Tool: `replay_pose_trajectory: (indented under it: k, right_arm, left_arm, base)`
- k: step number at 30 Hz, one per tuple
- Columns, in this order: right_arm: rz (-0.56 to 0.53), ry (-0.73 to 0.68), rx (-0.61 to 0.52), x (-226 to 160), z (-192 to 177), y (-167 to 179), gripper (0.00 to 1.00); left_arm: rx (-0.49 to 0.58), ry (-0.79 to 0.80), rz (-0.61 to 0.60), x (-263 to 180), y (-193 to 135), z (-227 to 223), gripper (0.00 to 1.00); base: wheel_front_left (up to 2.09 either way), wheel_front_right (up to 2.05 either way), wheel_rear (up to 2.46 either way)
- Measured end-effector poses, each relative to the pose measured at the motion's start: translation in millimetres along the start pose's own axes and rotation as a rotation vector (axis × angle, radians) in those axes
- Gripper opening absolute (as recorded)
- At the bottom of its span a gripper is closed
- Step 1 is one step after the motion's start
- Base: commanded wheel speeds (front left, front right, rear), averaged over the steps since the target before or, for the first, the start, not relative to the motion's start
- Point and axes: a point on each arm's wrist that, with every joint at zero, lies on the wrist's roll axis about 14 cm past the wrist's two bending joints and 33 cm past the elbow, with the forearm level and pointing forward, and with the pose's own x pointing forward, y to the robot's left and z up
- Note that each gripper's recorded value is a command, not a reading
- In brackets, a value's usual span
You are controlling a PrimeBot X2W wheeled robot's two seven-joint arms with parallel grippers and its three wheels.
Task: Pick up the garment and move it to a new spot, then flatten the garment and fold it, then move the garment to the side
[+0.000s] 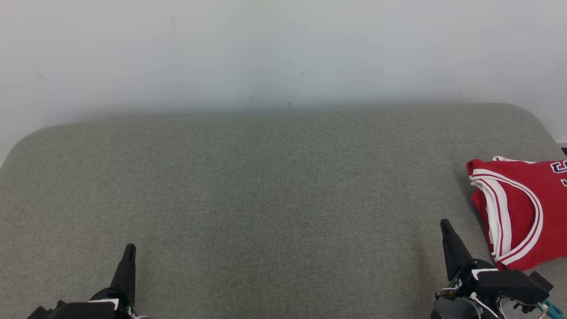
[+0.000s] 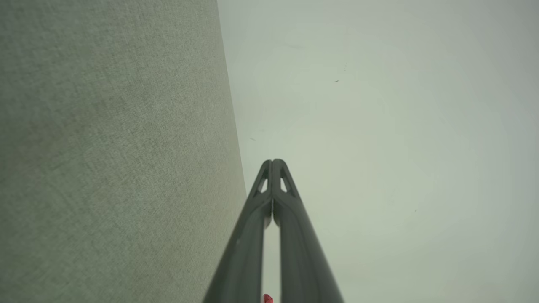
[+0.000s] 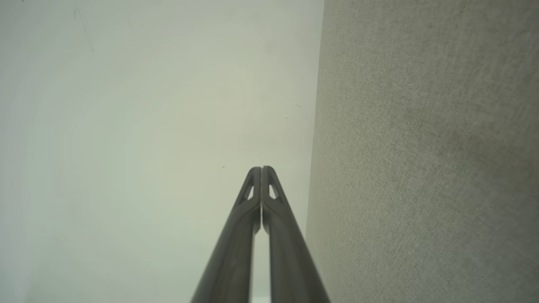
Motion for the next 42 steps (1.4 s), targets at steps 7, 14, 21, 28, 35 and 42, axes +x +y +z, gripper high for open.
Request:
replay_pose_trajectory:
  k: [7,14,21,28,35,42]
  right_arm:
    - [0.000,0.000,0.000,0.0,0.0,-0.1,0.00]
    - [0.000,0.000,0.000,0.0,0.0,0.0,0.00]
    - [0.000,0.000,0.000,0.0,0.0,0.0,0.00]
    - [0.000,0.000,0.000,0.0,0.0,0.0,0.00]
    - [0.000,0.000,0.000,0.0,0.0,0.0,0.00]
    - [0.000,0.000,0.000,0.0,0.0,-0.1,0.00]
  left_arm:
    - [0.000,0.000,0.000,0.0,0.0,0.0,0.00]
    - [0.000,0.000,0.000,0.0,0.0,-0.1,0.00]
    - [0.000,0.000,0.000,0.0,0.0,-0.1,0.00]
    - [0.000,0.000,0.000,0.0,-0.1,0.0,0.00]
    - [0.000,0.000,0.000,0.0,-0.1,-0.1,0.00]
    - [0.000,0.000,0.000,0.0,-0.1,-0.1,0.00]
  base:
    - [0.00,0.00,0.00]
    - [0.00,0.00,0.00]
    - [0.00,0.00,0.00]
    - [0.00,0.00,0.00]
    - [0.00,0.00,0.00]
    - [0.00,0.00,0.00]
